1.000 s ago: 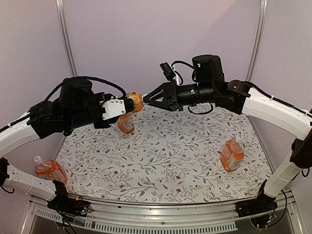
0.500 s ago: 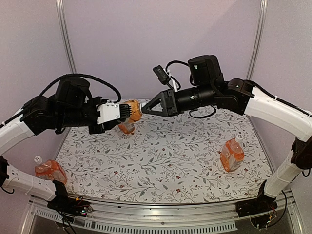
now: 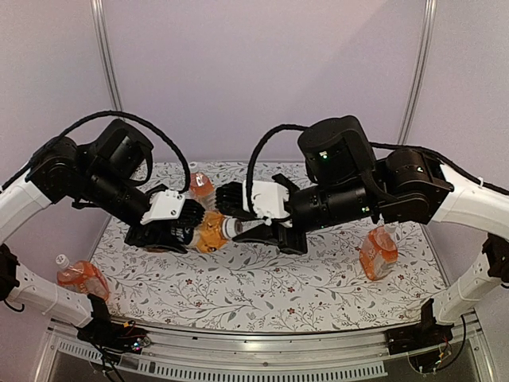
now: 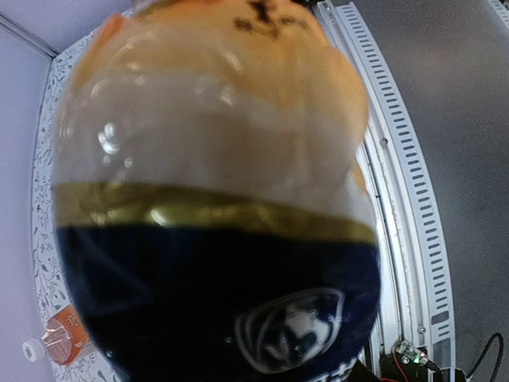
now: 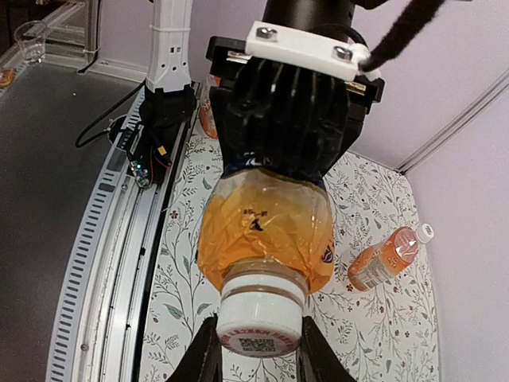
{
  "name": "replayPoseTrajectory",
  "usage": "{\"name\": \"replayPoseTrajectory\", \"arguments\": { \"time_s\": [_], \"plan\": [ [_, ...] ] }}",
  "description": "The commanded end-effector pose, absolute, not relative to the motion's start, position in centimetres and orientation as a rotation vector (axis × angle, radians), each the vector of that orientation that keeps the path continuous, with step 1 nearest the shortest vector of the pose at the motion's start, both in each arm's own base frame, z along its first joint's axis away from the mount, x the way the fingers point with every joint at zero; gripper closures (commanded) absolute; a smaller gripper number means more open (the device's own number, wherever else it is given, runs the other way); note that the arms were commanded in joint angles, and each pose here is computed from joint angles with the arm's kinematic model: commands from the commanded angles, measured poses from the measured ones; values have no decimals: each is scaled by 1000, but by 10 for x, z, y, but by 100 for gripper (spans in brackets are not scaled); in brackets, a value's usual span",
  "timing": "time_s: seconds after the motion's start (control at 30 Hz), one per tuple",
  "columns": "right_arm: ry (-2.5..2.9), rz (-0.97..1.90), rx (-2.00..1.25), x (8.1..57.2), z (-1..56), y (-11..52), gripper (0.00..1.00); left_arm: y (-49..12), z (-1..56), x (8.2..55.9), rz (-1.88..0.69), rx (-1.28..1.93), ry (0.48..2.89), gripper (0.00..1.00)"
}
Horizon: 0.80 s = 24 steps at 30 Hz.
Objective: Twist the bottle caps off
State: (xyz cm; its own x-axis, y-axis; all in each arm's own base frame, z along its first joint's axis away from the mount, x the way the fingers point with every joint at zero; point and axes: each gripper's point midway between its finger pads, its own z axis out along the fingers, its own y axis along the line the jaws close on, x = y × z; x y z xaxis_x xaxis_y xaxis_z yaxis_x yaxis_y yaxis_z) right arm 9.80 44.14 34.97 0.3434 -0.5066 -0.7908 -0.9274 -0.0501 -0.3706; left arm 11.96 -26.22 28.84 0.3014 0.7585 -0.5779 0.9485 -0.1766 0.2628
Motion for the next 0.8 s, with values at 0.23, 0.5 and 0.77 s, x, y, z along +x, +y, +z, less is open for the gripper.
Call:
{"name": "replayPoseTrajectory", "arguments": {
  "time_s": [0.23, 0.5, 0.77],
  "plan": [
    [1223, 343, -1652, 121, 350, 440, 43, -271, 302, 119, -403, 1966, 1429, 74],
    [1477, 699, -1266, 151, 403, 403, 1, -272, 305, 169, -107, 1800, 1411, 72],
    [1887, 1149, -780, 195, 408, 392, 4, -265, 336, 243, 388, 1489, 1258, 73]
  ]
}}
